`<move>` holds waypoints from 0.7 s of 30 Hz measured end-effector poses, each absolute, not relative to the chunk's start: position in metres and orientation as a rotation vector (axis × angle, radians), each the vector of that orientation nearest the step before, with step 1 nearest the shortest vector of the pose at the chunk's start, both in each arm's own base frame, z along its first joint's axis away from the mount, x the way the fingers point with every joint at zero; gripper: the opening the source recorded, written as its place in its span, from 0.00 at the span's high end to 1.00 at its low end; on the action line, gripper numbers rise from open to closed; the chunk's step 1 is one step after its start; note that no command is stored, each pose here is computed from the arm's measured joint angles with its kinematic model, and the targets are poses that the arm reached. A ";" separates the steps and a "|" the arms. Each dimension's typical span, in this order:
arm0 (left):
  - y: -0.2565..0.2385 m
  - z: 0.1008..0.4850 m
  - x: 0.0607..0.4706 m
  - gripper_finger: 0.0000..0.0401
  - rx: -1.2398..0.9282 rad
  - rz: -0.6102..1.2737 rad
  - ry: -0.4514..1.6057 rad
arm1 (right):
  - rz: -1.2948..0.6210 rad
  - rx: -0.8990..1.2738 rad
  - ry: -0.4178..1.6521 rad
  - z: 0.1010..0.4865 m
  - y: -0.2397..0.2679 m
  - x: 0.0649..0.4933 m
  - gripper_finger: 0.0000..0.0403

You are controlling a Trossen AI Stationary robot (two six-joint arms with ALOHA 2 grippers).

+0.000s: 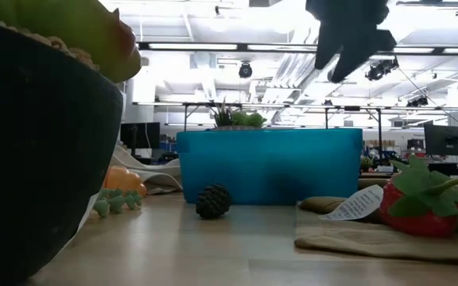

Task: Pick and placing Produce into tupperware
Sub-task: Put the yellow banana into the blue bin

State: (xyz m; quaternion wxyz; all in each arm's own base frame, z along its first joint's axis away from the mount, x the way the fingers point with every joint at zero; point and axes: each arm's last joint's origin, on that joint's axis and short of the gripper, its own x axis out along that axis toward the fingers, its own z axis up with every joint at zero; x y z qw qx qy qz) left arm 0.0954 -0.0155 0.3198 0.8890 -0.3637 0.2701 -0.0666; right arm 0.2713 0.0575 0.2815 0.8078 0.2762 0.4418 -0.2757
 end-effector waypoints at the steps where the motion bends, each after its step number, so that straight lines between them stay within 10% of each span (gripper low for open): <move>1: -0.018 0.320 0.095 0.78 -0.762 -0.136 0.567 | -0.575 0.617 0.926 0.278 0.058 0.270 0.44; 21: -0.085 0.256 0.183 0.78 -1.003 0.420 0.808 | -0.450 0.424 0.957 0.283 0.015 0.254 0.44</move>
